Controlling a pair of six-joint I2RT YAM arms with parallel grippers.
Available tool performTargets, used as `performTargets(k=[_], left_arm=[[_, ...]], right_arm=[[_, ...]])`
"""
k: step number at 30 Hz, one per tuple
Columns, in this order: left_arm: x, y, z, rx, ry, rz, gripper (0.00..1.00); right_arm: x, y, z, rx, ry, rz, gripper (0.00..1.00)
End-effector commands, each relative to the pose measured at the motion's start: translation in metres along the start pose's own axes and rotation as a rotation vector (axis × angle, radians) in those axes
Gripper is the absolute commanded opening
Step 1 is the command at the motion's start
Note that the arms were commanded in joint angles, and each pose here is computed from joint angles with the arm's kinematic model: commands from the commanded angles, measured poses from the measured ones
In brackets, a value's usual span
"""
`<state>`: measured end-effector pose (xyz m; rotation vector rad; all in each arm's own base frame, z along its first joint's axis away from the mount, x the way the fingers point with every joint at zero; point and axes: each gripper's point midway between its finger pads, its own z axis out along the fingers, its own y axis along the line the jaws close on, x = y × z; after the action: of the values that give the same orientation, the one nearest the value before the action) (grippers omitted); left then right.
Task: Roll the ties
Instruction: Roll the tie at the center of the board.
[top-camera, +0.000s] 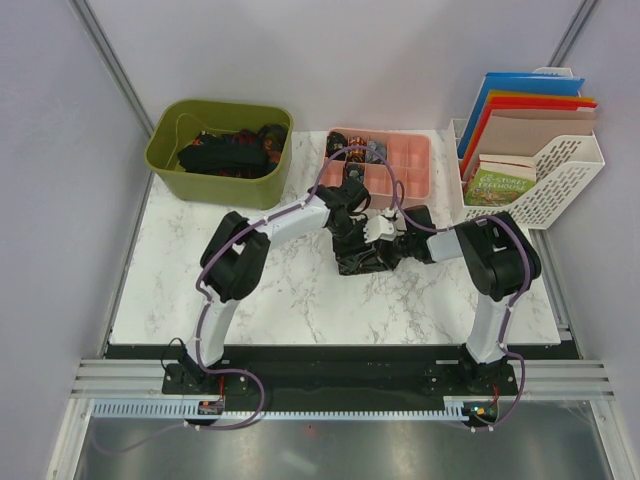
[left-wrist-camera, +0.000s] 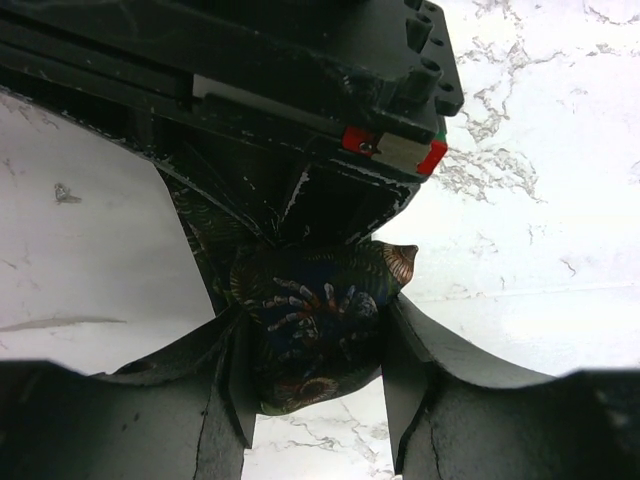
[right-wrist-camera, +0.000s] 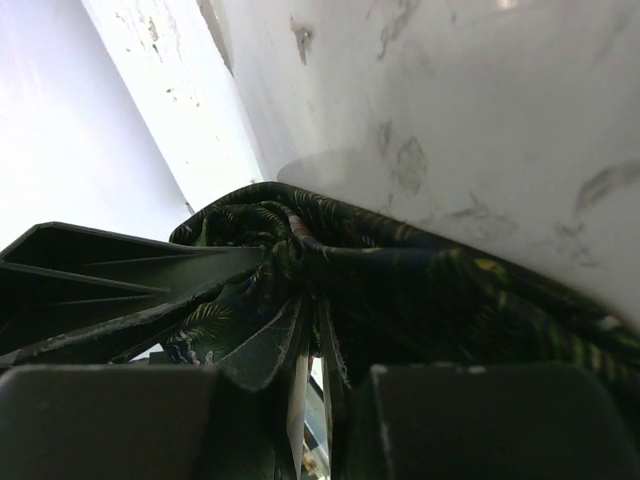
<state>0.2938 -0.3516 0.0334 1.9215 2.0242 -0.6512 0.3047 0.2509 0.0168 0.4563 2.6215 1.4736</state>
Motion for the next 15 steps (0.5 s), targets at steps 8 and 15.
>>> performTargets(k=[8, 15], left_arm=[[0.055, -0.02, 0.053, 0.122, 0.193, 0.01, 0.28], [0.064, -0.02, 0.054, 0.128, 0.239, 0.025, 0.25]], right_arm=[[-0.02, 0.024, -0.039, -0.03, 0.004, -0.061, 0.23], [-0.044, 0.02, -0.06, -0.006, -0.022, -0.096, 0.28]])
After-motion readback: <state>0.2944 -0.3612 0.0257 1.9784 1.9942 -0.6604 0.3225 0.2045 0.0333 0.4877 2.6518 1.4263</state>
